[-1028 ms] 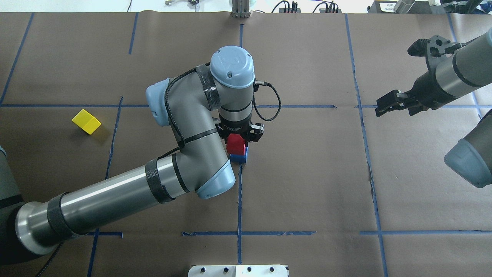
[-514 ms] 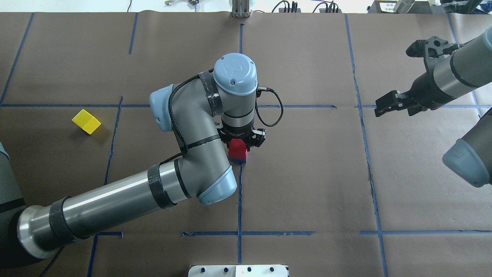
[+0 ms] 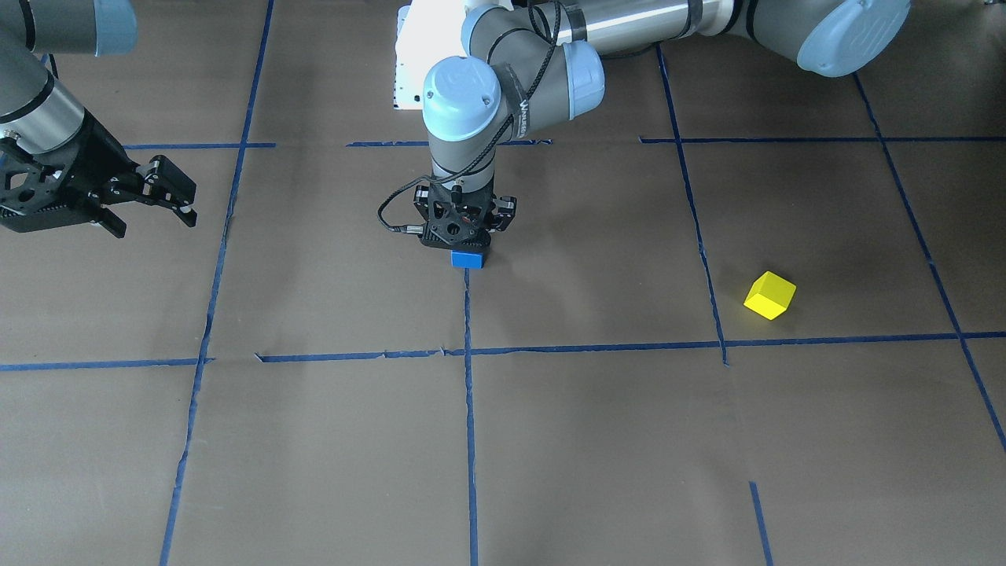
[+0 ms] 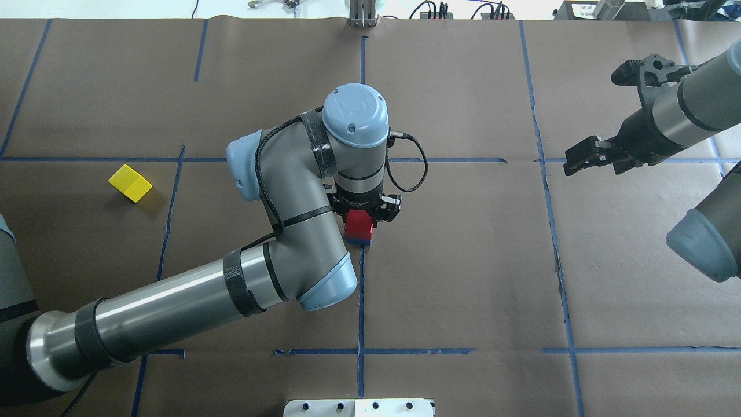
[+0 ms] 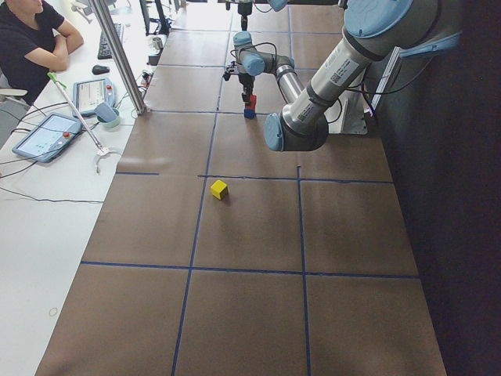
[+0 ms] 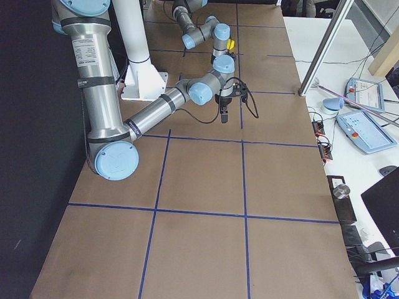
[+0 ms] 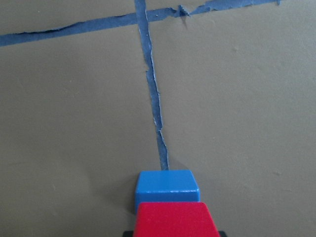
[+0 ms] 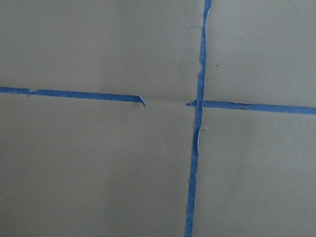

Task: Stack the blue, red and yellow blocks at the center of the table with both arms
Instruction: 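Lower the red cube onto the blue cube and open the left gripper, then move the left gripper back toward the yellow cube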

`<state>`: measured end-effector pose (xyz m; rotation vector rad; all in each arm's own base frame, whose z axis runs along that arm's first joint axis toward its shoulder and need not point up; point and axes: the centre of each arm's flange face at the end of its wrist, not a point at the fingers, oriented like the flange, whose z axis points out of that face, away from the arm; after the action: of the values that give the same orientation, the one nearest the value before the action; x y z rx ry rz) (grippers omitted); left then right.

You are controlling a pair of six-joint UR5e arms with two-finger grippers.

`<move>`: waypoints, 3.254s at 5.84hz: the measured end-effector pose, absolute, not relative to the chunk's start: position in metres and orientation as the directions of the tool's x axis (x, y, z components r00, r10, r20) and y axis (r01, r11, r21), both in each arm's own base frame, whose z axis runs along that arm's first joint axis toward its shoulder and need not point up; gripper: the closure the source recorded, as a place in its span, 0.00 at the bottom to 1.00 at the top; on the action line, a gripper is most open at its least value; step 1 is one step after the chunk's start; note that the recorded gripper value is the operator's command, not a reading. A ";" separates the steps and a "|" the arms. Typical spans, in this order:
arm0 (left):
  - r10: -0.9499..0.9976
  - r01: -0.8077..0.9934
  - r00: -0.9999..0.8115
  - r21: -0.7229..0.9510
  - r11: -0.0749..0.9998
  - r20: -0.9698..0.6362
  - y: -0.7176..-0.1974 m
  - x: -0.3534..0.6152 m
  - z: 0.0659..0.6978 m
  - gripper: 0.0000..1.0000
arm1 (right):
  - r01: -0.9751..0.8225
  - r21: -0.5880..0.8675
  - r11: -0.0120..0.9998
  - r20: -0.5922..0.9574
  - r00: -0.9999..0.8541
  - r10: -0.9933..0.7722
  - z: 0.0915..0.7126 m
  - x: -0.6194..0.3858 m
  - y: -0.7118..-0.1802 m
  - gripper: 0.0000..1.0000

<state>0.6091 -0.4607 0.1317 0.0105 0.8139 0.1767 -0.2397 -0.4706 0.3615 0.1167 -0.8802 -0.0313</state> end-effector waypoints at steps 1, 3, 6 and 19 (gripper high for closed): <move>0.161 -0.152 0.672 0.078 0.985 -0.722 -0.461 0.609 0.131 0.82 | -0.020 0.114 0.993 0.767 0.637 -0.075 0.362 -0.240 -0.471 0.00; 0.162 -0.153 0.672 0.079 0.985 -0.723 -0.460 0.610 0.131 0.41 | -0.020 0.115 0.993 0.766 0.638 -0.076 0.362 -0.241 -0.471 0.00; 0.165 -0.152 0.672 0.084 0.985 -0.722 -0.460 0.610 0.130 0.22 | -0.017 0.115 0.993 0.766 0.638 -0.077 0.362 -0.242 -0.470 0.00; 0.494 -0.376 0.683 0.321 0.869 -0.538 -0.527 0.317 0.401 0.00 | 0.009 0.112 0.994 0.762 0.641 -0.091 0.364 -0.259 -0.463 0.00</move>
<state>0.3168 -0.5268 0.4008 0.1906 0.6572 0.4915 -0.2587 -0.4629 0.3642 0.1011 -0.8730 -0.0572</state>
